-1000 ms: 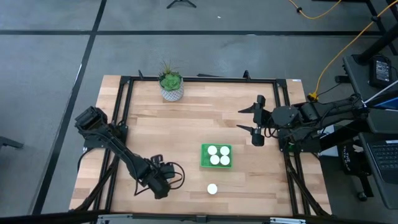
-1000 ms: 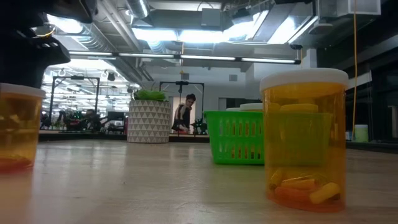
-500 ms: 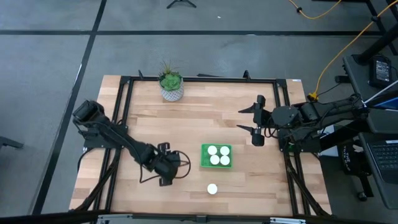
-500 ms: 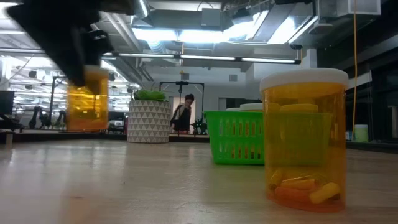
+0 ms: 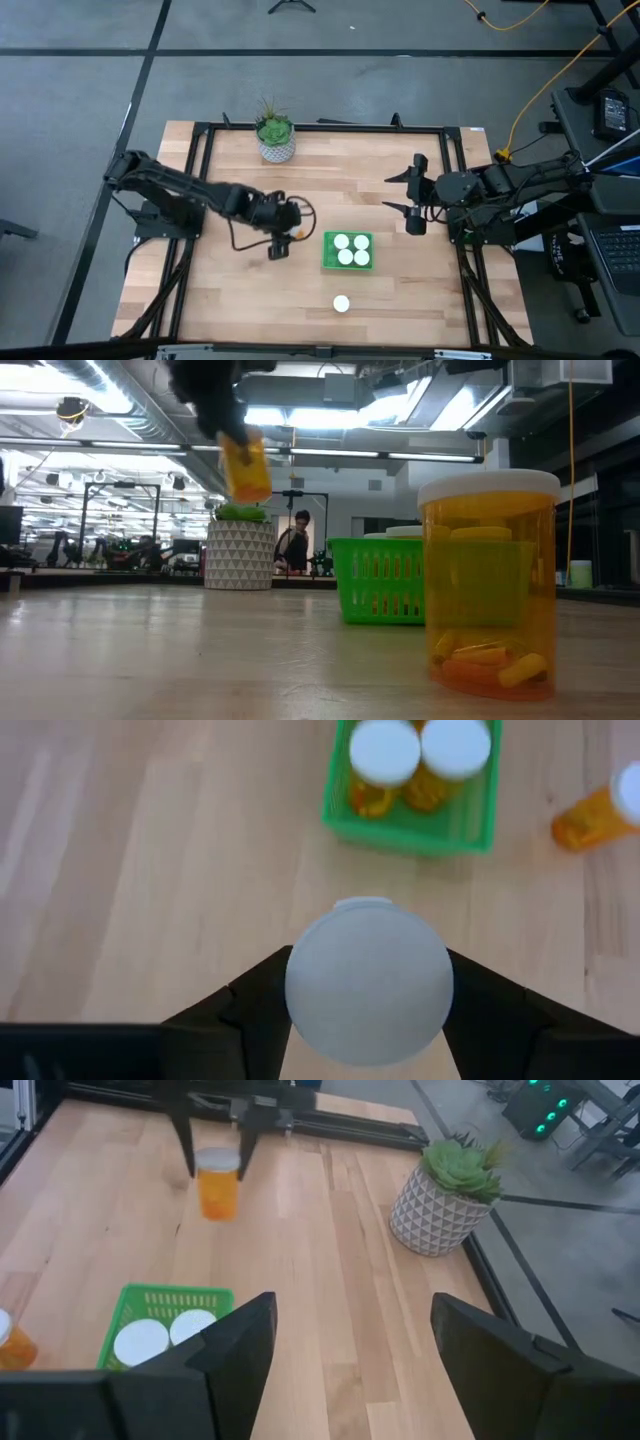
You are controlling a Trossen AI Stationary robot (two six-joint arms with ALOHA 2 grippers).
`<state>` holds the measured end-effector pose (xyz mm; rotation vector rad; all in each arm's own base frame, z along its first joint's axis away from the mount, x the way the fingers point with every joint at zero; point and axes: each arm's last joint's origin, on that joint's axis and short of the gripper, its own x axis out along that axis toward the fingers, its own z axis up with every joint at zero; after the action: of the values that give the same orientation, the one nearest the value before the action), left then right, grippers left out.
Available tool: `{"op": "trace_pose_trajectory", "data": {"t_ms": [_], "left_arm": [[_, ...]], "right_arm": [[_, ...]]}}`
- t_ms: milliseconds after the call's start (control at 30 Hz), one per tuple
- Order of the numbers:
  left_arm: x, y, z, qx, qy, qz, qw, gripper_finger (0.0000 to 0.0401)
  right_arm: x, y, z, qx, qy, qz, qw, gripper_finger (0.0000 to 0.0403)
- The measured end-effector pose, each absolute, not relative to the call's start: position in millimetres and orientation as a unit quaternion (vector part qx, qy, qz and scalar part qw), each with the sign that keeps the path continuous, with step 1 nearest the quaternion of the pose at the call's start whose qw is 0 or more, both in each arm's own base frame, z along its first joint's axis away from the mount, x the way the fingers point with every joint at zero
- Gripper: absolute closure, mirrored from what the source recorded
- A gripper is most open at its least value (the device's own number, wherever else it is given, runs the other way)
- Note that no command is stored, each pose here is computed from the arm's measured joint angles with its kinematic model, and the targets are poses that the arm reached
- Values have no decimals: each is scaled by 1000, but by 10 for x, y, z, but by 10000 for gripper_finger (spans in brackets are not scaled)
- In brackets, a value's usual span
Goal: Pick and place pill bottles into a basket
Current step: Put the orange pill bottle into the green bin
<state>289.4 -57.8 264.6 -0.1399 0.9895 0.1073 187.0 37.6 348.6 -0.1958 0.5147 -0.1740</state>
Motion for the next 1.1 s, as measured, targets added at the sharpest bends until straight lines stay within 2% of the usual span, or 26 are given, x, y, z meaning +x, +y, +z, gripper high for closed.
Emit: {"op": "trace_pose_trajectory", "data": {"t_ms": [233, 633, 1100], "left_arm": [[3177, -381, 2722, -50, 450, 28, 891, 190], [3635, -408, 2492, -36, 475, -30, 879, 190], [3793, -601, 2393, -39, 465, -72, 882, 189]], "right_arm": [[1889, 381, 3385, -97, 261, -86, 957, 136], [1894, 383, 3314, -87, 268, -90, 955, 136], [1896, 384, 3315, -87, 267, -89, 956, 136]]}}
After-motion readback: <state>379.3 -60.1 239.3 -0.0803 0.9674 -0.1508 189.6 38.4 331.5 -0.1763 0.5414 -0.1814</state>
